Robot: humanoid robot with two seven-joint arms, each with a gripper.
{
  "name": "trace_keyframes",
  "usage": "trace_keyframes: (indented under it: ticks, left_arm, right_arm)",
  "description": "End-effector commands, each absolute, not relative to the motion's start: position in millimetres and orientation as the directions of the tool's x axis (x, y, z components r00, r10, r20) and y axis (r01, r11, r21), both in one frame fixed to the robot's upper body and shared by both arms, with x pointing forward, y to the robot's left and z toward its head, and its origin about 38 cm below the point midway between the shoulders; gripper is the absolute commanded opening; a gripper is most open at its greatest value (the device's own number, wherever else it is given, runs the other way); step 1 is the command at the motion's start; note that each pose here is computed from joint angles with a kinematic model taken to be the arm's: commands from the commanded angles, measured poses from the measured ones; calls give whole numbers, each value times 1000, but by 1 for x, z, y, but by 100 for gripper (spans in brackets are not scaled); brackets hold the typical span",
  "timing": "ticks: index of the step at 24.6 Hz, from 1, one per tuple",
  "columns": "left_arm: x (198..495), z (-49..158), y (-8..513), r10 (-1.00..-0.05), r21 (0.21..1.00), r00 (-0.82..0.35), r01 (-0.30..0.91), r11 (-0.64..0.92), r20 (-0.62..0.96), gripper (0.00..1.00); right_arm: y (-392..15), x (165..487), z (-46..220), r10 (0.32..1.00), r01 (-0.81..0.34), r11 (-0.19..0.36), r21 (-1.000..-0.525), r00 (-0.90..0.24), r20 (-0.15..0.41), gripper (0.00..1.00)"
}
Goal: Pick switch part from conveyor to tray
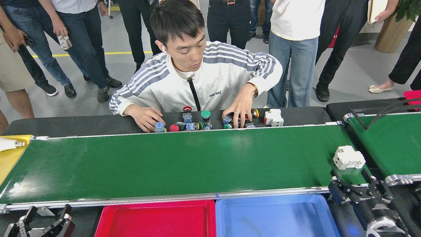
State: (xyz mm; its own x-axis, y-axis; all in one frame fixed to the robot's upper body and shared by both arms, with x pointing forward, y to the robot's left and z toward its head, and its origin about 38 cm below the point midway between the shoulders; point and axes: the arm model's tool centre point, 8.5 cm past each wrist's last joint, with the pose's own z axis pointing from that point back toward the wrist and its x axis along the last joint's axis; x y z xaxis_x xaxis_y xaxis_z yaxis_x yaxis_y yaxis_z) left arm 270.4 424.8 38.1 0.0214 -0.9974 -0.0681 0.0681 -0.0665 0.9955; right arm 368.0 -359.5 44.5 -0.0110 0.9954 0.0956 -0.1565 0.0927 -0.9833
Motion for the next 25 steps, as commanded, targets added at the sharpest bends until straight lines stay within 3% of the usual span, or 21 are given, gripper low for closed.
trace_keyframes:
  ticks: [1,10,25]
  left_arm:
    - [275,47,426,-997,996,17,42,-81,-81,100]
    - [275,46,428,-996,995,17,48,-86,-87,100]
    - [285,50,422,-996,996,1,31,-87,-87,100]
  right_arm:
    - [-361,378,53,997,-150,73,-986,-19,76,100]
    - [-365,387,52,999,-174,47,-984,-1,48,100]
    - [-320,406,50,991,-204,9,-979,-129,36,100]
